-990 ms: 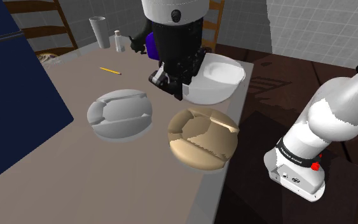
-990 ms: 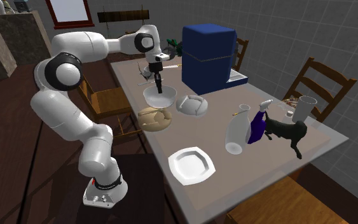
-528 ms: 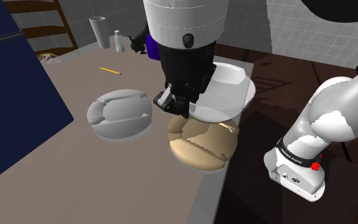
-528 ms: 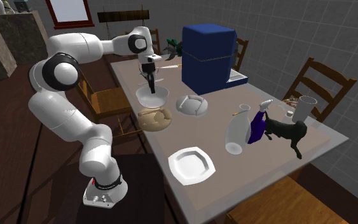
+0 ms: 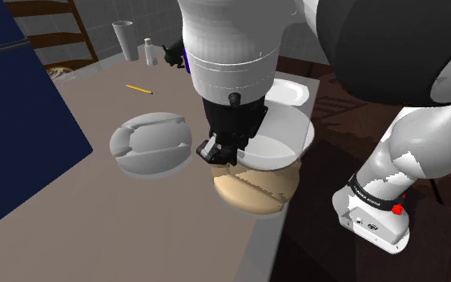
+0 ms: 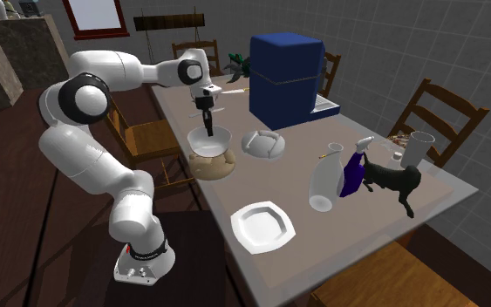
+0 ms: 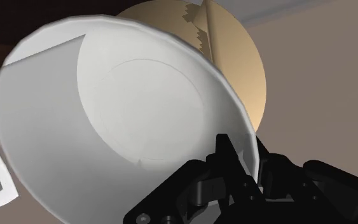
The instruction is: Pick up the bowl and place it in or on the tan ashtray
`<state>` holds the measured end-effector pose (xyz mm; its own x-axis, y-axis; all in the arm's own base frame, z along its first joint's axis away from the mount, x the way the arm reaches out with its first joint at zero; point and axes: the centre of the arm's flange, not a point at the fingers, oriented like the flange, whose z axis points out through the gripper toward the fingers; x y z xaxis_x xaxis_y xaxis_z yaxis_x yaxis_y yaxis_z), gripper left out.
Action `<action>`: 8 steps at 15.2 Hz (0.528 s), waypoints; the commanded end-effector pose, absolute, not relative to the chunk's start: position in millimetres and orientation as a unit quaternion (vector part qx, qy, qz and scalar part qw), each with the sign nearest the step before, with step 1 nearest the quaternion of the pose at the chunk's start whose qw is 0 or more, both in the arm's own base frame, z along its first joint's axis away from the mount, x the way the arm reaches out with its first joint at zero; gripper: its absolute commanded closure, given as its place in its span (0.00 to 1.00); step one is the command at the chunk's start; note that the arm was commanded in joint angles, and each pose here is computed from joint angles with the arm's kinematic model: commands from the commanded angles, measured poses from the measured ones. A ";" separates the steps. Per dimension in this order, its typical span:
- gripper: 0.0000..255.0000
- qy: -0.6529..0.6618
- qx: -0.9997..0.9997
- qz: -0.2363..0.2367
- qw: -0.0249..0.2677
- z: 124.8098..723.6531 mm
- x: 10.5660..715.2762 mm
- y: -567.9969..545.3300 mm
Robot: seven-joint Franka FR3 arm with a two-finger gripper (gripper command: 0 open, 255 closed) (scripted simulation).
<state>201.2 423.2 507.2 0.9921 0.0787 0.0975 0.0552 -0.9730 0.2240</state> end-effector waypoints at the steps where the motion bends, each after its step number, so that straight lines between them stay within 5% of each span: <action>1: 1.00 0.034 0.992 0.053 0.111 496.9 201.4 423.7; 8: 1.00 0.034 0.992 0.053 0.111 482.0 201.4 423.7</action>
<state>201.4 423.7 482.2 0.9921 0.0788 0.0980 0.0552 -0.9731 0.2237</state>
